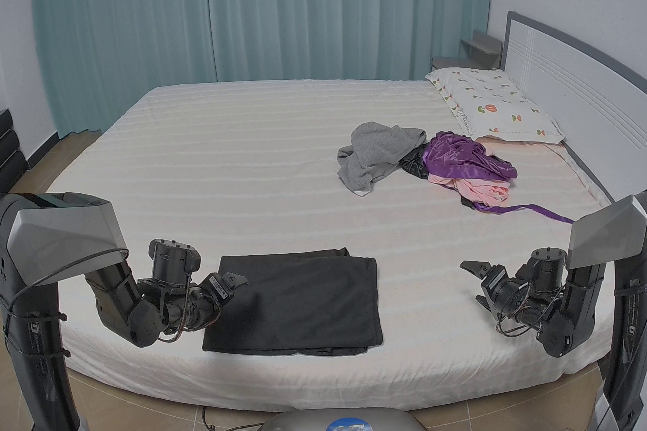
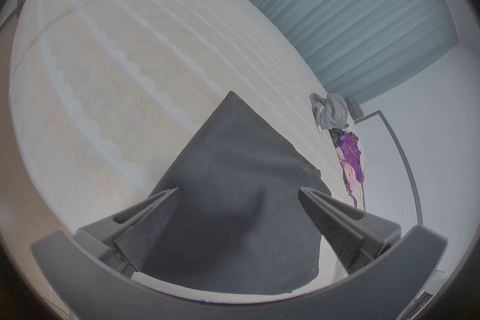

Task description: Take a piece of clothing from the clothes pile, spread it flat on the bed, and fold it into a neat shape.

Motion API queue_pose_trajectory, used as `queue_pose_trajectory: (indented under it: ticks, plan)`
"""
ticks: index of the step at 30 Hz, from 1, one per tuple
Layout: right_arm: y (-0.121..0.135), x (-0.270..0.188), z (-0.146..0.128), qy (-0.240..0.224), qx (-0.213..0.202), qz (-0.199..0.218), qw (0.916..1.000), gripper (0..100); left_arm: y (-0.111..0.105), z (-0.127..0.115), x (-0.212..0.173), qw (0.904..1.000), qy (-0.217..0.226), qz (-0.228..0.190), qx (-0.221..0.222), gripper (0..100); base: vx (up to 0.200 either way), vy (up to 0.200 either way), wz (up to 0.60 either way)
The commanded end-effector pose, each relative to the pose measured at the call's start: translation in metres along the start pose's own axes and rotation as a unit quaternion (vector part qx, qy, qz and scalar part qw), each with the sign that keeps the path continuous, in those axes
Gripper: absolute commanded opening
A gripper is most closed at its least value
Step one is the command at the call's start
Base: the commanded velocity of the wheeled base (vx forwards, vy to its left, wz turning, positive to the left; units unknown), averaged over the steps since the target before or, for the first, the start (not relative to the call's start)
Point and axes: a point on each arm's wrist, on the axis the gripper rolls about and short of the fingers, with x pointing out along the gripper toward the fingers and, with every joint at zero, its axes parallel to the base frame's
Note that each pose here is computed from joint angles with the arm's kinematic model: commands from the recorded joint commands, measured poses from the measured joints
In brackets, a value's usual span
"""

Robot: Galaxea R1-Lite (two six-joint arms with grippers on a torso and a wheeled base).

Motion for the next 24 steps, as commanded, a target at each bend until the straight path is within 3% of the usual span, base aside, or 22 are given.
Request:
queue_pose_trajectory:
  ticks: [1, 7, 13, 18, 24]
  plan:
    - [-0.005, 0.000, -0.004, 0.005, 0.000, -0.006, 1.0000, 100, 0.001, 0.002, 0.001, 1.0000, -0.008, 0.004, 0.001, 100, 0.000, 0.000, 0.00]
    - [-0.007, -0.001, -0.006, 0.009, -0.003, -0.010, 0.9999, 100, 0.000, 0.012, -0.002, 0.9994, -0.033, -0.011, 0.002, 100, 0.000, 0.000, 0.00]
    - [-0.008, -0.001, -0.007, 0.011, -0.004, -0.011, 0.9999, 100, 0.008, 0.019, 0.001, 0.9978, -0.051, -0.013, 0.040, 100, 0.000, 0.000, 0.00]
    - [-0.007, -0.001, -0.009, 0.013, -0.006, -0.010, 0.9998, 100, 0.020, 0.009, 0.011, 0.9956, -0.031, 0.008, 0.088, 100, 0.000, 0.000, 0.00]
    - [-0.008, -0.003, -0.011, 0.016, -0.011, -0.015, 0.9997, 100, 0.029, -0.003, 0.032, 0.9902, -0.034, 0.003, 0.136, 100, 0.000, 0.000, 0.00]
